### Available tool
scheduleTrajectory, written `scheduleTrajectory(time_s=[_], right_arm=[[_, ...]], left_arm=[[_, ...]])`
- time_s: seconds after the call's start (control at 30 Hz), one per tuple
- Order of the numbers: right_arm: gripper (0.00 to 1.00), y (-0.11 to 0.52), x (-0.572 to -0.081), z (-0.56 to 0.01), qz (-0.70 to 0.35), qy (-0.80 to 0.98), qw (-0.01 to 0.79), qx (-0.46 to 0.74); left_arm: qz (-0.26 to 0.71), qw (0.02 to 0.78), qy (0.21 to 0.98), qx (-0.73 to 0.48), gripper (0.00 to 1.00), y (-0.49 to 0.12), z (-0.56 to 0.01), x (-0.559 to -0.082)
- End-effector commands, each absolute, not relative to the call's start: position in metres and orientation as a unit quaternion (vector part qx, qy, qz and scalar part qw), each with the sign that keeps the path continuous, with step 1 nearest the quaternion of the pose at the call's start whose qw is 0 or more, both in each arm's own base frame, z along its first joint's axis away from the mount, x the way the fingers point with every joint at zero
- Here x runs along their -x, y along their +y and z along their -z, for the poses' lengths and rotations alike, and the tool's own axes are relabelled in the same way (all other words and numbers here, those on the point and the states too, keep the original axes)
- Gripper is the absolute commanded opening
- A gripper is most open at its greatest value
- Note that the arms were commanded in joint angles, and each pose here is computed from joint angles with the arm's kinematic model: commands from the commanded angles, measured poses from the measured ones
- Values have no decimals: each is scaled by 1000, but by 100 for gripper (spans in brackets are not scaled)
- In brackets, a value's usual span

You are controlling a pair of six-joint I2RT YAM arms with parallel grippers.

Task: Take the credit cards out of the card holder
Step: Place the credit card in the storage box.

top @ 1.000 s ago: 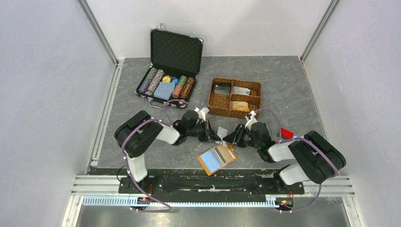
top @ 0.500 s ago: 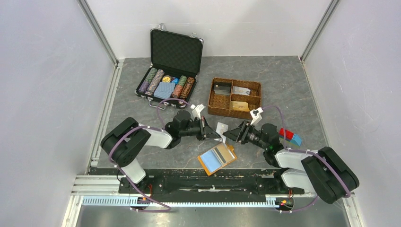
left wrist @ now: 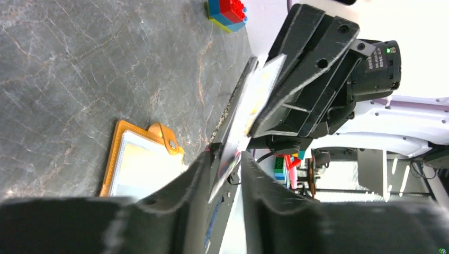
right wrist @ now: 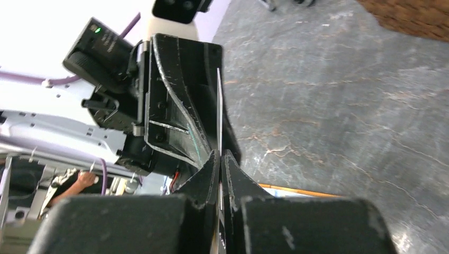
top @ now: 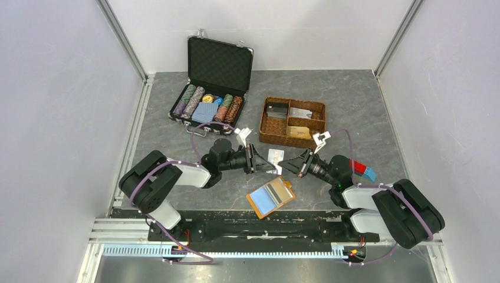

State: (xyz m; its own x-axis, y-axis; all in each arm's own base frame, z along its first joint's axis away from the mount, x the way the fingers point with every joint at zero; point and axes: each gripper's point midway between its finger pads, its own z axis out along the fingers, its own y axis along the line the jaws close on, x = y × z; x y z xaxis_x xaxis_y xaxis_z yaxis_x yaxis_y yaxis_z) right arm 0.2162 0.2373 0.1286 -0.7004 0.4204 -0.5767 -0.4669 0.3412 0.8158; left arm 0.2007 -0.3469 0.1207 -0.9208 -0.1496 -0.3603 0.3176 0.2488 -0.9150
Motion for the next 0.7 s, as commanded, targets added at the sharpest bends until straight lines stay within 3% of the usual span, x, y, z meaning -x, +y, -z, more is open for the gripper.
scheduleTrajectory(time_s=[0.0, 0.07, 0.3, 0.67], right_arm=[[0, 244, -204, -162, -612, 669, 412, 91], [0, 250, -191, -167, -625, 658, 393, 144], [0, 253, -154, -153, -645, 651, 334, 221], [0, 287, -121, -142, -633, 648, 274, 322]], left_arm=[[628, 193, 751, -68, 45, -341, -141, -190], [607, 206, 764, -76, 53, -330, -141, -190], [500, 241, 824, -112, 63, -292, -142, -187], [504, 213, 817, -183, 63, -284, -183, -159]])
